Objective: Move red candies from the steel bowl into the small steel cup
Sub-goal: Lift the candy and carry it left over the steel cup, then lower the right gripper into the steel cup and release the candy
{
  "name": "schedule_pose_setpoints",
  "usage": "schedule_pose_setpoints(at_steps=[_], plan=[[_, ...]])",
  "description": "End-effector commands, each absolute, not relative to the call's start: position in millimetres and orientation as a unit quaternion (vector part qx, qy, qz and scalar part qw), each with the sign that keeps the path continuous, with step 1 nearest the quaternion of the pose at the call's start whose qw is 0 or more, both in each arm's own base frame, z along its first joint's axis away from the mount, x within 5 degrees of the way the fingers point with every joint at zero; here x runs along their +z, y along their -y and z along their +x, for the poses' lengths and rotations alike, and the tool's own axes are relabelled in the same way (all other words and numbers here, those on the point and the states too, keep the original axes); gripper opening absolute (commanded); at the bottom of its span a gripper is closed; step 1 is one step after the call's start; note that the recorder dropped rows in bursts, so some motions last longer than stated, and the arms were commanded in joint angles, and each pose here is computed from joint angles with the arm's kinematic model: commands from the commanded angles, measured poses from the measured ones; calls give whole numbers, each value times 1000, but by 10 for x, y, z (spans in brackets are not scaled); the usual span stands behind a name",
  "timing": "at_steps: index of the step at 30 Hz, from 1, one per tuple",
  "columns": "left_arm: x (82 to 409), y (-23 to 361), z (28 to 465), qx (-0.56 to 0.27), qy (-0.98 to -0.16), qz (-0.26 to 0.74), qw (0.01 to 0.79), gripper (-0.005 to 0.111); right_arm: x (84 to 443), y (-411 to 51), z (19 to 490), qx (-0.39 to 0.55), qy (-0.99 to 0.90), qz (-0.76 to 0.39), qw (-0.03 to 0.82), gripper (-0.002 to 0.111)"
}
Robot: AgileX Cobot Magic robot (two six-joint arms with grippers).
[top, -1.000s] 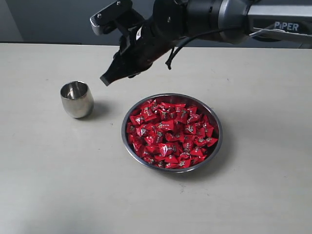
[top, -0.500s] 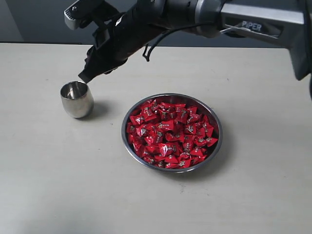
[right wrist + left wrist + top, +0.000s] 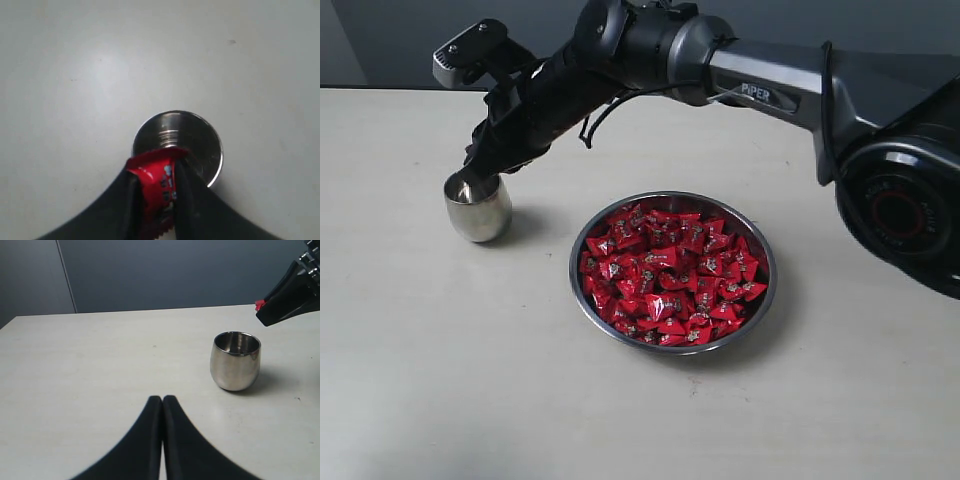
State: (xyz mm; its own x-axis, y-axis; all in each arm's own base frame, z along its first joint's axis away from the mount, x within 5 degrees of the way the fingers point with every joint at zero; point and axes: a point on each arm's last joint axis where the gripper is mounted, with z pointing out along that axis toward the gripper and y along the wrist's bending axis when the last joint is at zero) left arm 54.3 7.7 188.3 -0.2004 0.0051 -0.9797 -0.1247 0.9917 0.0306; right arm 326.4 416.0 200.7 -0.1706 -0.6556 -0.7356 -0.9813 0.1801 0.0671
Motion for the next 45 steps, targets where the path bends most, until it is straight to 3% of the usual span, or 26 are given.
schedule_pose_setpoints(at_steps=[1, 10, 24, 30, 45], plan=[[1874, -76, 542, 50, -772, -40, 632, 0, 1960, -4216, 3303, 298, -701, -580, 289, -1], [1874, -76, 542, 50, -772, -40, 632, 0, 1741, -4288, 3319, 317, -689, -586, 286, -1], [1874, -76, 542, 50, -772, -40, 632, 0, 1808, -4356, 3372, 332, -670, -568, 345, -1], [1874, -76, 542, 50, -772, -40, 632, 0, 1569, -4380, 3391, 332, -677, -567, 332, -1], [1874, -76, 542, 50, -772, -40, 632, 0, 1563, -4387, 3437, 319, -673, -564, 357, -1]])
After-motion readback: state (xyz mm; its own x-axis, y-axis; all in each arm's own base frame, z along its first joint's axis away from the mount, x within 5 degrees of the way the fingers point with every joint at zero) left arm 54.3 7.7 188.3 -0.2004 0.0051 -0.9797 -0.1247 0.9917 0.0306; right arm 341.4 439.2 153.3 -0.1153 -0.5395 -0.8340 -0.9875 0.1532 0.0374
